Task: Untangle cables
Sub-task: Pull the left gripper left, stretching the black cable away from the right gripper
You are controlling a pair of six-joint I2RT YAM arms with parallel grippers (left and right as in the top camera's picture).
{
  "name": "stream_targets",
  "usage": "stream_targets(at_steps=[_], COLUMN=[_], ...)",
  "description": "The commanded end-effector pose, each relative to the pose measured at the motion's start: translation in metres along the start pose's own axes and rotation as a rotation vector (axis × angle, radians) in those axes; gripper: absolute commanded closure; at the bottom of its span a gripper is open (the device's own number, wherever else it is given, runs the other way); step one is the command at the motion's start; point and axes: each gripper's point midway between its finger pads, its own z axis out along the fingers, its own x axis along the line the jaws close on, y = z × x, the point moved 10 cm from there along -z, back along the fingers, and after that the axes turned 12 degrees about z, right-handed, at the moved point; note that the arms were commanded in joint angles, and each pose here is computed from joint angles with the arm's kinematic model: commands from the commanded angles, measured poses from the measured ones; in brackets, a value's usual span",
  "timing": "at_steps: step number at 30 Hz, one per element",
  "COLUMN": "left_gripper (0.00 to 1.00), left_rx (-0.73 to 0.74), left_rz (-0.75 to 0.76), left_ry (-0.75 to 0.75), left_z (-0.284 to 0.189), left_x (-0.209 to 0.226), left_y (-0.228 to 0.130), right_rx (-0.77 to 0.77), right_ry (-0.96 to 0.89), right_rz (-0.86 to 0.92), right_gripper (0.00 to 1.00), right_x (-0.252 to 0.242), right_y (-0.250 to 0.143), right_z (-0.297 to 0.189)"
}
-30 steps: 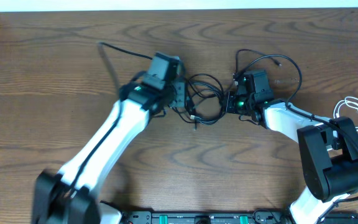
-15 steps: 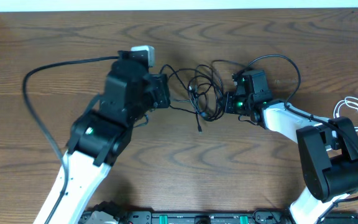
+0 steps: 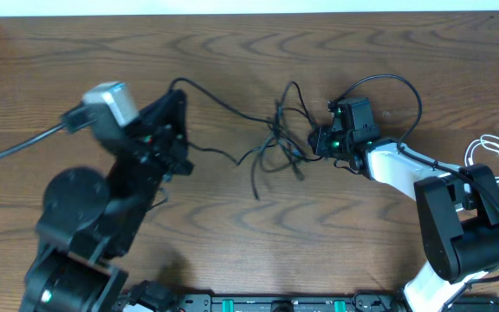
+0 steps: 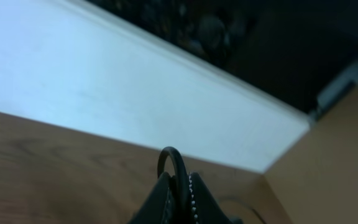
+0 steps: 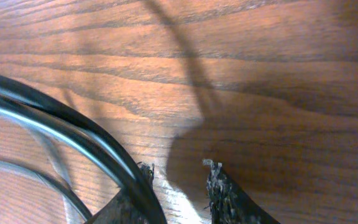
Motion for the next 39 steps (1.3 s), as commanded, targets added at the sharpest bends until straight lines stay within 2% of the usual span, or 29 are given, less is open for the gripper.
stream_targets(at_steps=[1,6,9,12,15,18,20,23,25,26,28,32,34,39], left_gripper=[0.92,0.92,0.92,0.92,0.92,0.92,0.92,0.92,0.93,0.93,0.93,0.92,0.93,0.93], left_rx=[-0.115,-0.131,-0.107,-0.089,-0.055,0.011,0.068,0.139,0.181,0.241,0.302,0.453,0.533,0.607], left_rz=[-0.018,-0.018,-0.013,-0.009,-0.043,-0.078,-0.074,-0.074,-0.082,-0.085,-0.087,-0.098,-0.088,-0.110], left_ry=[0.133,0.204,0.214,0.221,0.233,0.234,0.206,0.155,0.137,0.118,0.104,0.088,0.030,-0.067], left_z=[-0.020,-0.027,-0.025,-0.023,-0.019,-0.011,-0.002,0.011,0.019,0.029,0.038,0.055,0.066,0.088], left_x=[0.010,0.016,0.017,0.017,0.019,0.020,0.018,0.015,0.013,0.010,0.008,0.005,0.002,-0.002], left_y=[0.014,0.014,0.011,0.008,0.003,-0.007,-0.014,-0.022,-0.026,-0.030,-0.032,-0.032,-0.029,-0.023], right_rx=[-0.039,-0.063,-0.068,-0.070,-0.071,-0.065,-0.041,0.040,0.104,0.168,0.214,0.255,0.258,0.271], right_ry=[-0.075,-0.152,-0.169,-0.178,-0.195,-0.193,-0.149,0.018,0.192,0.365,0.495,0.620,0.643,0.723], right_rz=[0.001,0.022,0.041,0.070,0.125,0.146,0.145,0.067,-0.004,-0.042,-0.067,-0.101,-0.112,-0.200], right_gripper=[0.71,0.68,0.54,0.47,0.32,0.09,0.01,0.01,0.01,0.01,0.01,0.01,0.01,0.01], right_x=[-0.008,-0.020,-0.026,-0.030,-0.036,-0.038,-0.034,-0.020,-0.007,0.006,0.014,0.022,0.023,0.027], right_y=[0.003,0.007,0.010,0.012,0.013,0.014,0.013,0.011,0.010,0.009,0.009,0.010,0.010,0.008], right_z=[-0.001,-0.003,-0.005,-0.007,-0.008,-0.009,-0.008,-0.007,-0.010,-0.014,-0.019,-0.026,-0.027,-0.031])
